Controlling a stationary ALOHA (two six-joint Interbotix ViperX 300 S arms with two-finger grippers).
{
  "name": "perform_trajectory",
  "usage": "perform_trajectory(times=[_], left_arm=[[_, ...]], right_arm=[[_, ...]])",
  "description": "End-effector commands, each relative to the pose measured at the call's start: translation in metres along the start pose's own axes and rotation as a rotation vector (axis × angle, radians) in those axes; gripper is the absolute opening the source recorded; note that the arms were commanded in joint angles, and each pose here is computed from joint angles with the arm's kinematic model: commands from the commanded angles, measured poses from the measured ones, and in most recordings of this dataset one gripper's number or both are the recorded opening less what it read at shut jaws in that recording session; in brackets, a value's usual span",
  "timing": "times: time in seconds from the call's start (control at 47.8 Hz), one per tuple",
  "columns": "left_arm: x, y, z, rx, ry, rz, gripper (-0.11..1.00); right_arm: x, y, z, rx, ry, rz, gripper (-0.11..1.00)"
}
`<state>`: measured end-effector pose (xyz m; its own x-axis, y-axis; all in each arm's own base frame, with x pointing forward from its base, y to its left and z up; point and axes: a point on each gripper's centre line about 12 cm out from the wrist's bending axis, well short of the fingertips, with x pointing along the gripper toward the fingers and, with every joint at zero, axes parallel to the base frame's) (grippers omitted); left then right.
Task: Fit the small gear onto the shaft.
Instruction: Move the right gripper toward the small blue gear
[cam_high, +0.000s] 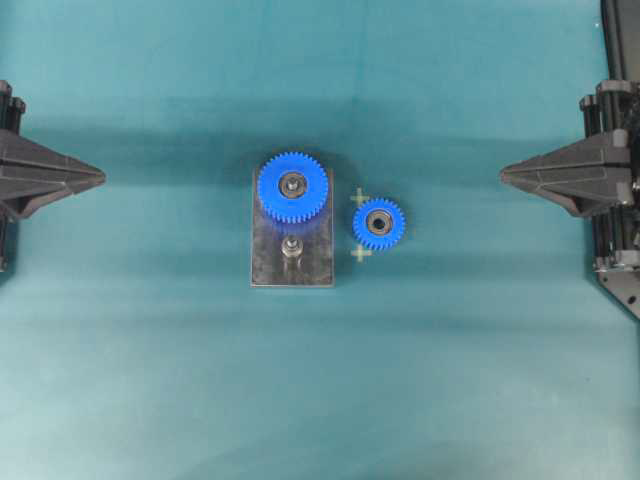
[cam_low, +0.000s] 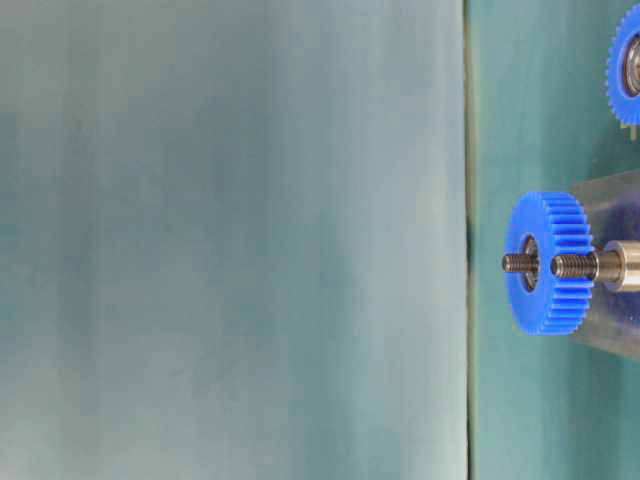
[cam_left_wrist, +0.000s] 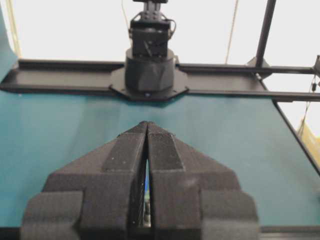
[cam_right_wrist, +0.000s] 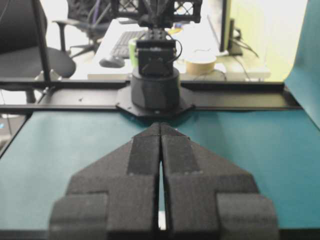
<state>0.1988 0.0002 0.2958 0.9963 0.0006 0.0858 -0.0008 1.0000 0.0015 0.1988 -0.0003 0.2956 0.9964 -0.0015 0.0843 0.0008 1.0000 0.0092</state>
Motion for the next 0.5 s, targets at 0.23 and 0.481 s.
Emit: perform_trajectory(times=[0.23,0.481], left_arm=[[0.017,-0.008,-0.004,-0.02,0.195,-0.034,0.0],[0.027,-0.007,-0.025,-0.019,0.336,-0.027,0.0]], right_arm=[[0.004,0.0,-0.034,0.225,0.327,-0.035,0.01],[0.017,-0.003,-0.058,0.239,0.651,-0.07,0.01]])
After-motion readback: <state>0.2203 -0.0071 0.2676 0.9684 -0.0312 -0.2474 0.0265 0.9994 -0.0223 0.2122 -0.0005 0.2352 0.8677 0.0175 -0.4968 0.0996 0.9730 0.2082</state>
